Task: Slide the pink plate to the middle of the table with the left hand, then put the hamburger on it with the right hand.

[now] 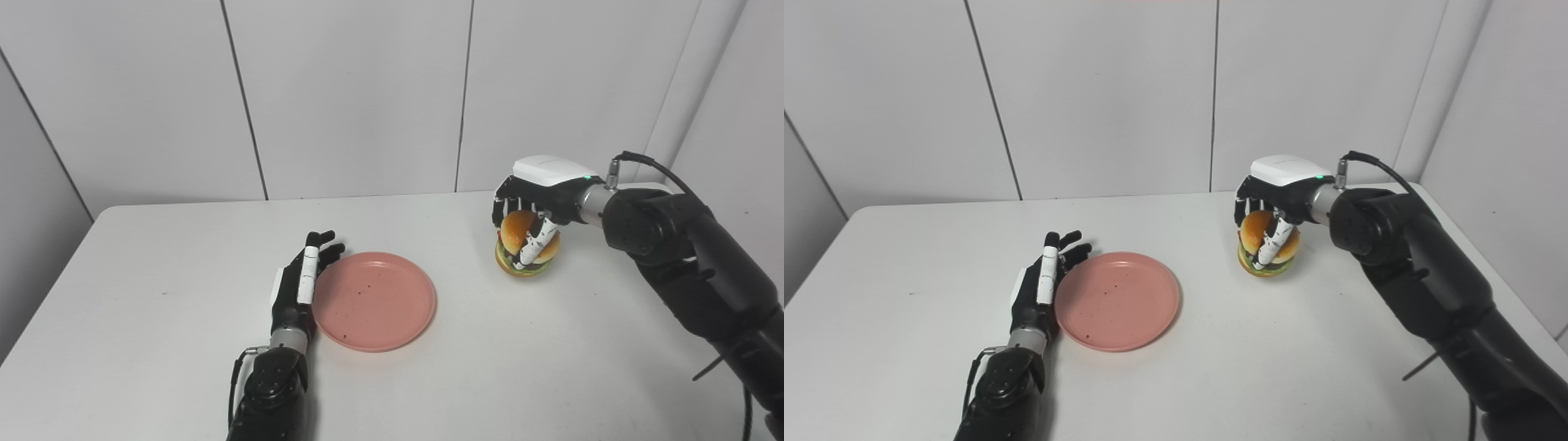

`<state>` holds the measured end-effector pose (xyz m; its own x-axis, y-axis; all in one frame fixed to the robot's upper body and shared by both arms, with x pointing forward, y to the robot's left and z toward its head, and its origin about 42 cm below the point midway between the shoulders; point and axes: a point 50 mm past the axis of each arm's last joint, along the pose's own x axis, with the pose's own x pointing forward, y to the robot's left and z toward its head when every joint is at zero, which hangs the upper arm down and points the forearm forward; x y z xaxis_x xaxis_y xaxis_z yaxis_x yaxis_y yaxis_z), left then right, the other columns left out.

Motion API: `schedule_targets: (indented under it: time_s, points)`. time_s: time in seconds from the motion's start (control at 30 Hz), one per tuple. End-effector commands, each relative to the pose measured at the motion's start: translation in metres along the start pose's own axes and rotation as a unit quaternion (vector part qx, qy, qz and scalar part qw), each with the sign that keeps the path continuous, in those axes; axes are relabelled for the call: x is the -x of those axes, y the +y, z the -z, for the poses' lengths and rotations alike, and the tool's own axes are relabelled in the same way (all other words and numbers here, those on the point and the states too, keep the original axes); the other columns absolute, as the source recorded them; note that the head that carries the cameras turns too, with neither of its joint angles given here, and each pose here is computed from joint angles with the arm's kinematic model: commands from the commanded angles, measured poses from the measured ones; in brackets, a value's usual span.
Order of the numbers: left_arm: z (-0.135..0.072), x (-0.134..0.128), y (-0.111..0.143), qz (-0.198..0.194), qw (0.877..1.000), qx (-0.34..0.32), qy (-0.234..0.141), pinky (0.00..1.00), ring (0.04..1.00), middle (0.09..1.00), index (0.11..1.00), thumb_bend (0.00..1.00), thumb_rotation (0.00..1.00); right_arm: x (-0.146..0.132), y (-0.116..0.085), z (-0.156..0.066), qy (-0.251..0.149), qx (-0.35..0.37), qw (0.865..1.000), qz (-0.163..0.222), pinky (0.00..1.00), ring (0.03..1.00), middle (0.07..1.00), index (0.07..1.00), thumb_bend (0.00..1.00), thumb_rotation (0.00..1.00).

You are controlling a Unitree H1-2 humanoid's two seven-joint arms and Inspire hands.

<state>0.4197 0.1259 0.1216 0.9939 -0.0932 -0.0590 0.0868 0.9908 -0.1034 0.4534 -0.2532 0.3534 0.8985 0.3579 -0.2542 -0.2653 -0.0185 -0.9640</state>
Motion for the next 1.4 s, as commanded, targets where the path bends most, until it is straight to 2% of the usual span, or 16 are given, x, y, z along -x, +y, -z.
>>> schedule_targets:
  time_s: [0.0, 0.17, 0.5, 0.6, 0.63, 0.67, 0.77, 0.83, 0.87, 0.97, 1.0, 1.03, 1.1, 1.2, 1.33, 1.37]
  points:
    - [0.019, 0.005, -0.022, 0.020, 0.998, 0.008, 0.051, 0.84, 0.832, 0.752, 0.776, 0.88, 0.97, 0.001, -0.037, -0.014, -0.027, 0.026, 0.998, 0.052, 0.46, 0.529, 0.486, 0.498, 0.53, 0.00]
    - [0.020, 0.005, -0.030, 0.023, 0.998, 0.016, 0.053, 0.90, 0.850, 0.773, 0.796, 0.91, 0.96, -0.013, -0.036, -0.030, -0.053, 0.016, 0.996, 0.063, 0.39, 0.483, 0.469, 0.512, 0.53, 0.00]
    - [0.024, 0.006, -0.045, 0.021, 0.998, 0.013, 0.052, 0.80, 0.818, 0.753, 0.775, 0.88, 0.95, -0.032, -0.034, -0.068, -0.109, 0.017, 0.992, 0.055, 0.38, 0.484, 0.473, 0.508, 0.53, 0.00]
    - [0.024, 0.006, -0.047, 0.017, 0.998, 0.017, 0.057, 0.71, 0.812, 0.752, 0.812, 0.90, 0.94, -0.043, -0.031, -0.083, -0.118, 0.026, 0.992, 0.045, 0.42, 0.510, 0.480, 0.503, 0.53, 0.00]
    - [0.024, 0.006, -0.047, 0.017, 0.998, 0.017, 0.057, 0.73, 0.815, 0.751, 0.828, 0.91, 0.95, -0.047, -0.030, -0.087, -0.120, 0.023, 0.992, 0.042, 0.41, 0.501, 0.472, 0.507, 0.53, 0.00]
    - [0.024, 0.007, -0.048, 0.017, 0.998, 0.017, 0.057, 0.78, 0.821, 0.751, 0.842, 0.91, 0.95, -0.050, -0.029, -0.090, -0.122, 0.020, 0.991, 0.040, 0.45, 0.555, 0.553, 0.500, 0.53, 0.07]
    - [0.025, 0.007, -0.048, 0.016, 0.998, 0.021, 0.057, 0.84, 0.815, 0.743, 0.866, 0.90, 0.94, -0.059, -0.026, -0.099, -0.129, 0.016, 0.991, 0.031, 0.55, 0.636, 0.651, 0.492, 0.52, 0.13]
    - [0.025, 0.007, -0.047, 0.015, 0.998, 0.024, 0.056, 0.87, 0.820, 0.741, 0.872, 0.90, 0.94, -0.063, -0.024, -0.105, -0.132, 0.016, 0.991, 0.028, 0.50, 0.579, 0.619, 0.491, 0.52, 0.13]
    - [0.024, 0.007, -0.047, 0.015, 0.998, 0.026, 0.056, 0.90, 0.832, 0.742, 0.874, 0.90, 0.94, -0.064, -0.023, -0.107, -0.132, 0.016, 0.991, 0.027, 0.43, 0.520, 0.583, 0.492, 0.52, 0.13]
    - [0.024, 0.008, -0.045, 0.014, 0.998, 0.027, 0.056, 0.92, 0.839, 0.738, 0.871, 0.90, 0.94, -0.067, -0.019, -0.115, -0.135, 0.012, 0.991, 0.021, 0.36, 0.464, 0.551, 0.493, 0.52, 0.13]
    - [0.024, 0.008, -0.045, 0.014, 0.998, 0.029, 0.055, 0.92, 0.842, 0.735, 0.866, 0.91, 0.94, -0.068, -0.018, -0.117, -0.137, 0.012, 0.990, 0.020, 0.32, 0.422, 0.518, 0.492, 0.53, 0.07]
    - [0.024, 0.008, -0.045, 0.014, 0.998, 0.030, 0.055, 0.93, 0.843, 0.731, 0.862, 0.91, 0.93, -0.068, -0.017, -0.118, -0.139, 0.012, 0.990, 0.019, 0.32, 0.422, 0.470, 0.514, 0.53, 0.03]
    - [0.024, 0.008, -0.045, 0.014, 0.998, 0.029, 0.055, 0.91, 0.838, 0.743, 0.855, 0.91, 0.93, -0.070, -0.014, -0.122, -0.142, 0.012, 0.990, 0.013, 0.32, 0.424, 0.444, 0.527, 0.53, 0.01]
    - [0.024, 0.008, -0.046, 0.014, 0.998, 0.025, 0.056, 0.90, 0.832, 0.747, 0.854, 0.91, 0.93, -0.073, -0.009, -0.126, -0.146, 0.012, 0.989, 0.011, 0.33, 0.433, 0.439, 0.527, 0.53, 0.00]
    - [0.023, 0.008, -0.046, 0.014, 0.998, 0.023, 0.056, 0.86, 0.816, 0.738, 0.858, 0.91, 0.93, -0.075, -0.002, -0.125, -0.139, 0.014, 0.990, 0.007, 0.28, 0.379, 0.468, 0.501, 0.53, 0.00]
    - [0.022, 0.008, -0.045, 0.015, 0.998, 0.023, 0.056, 0.86, 0.820, 0.736, 0.859, 0.91, 0.94, -0.076, 0.000, -0.124, -0.139, 0.014, 0.990, 0.006, 0.30, 0.408, 0.449, 0.513, 0.53, 0.00]
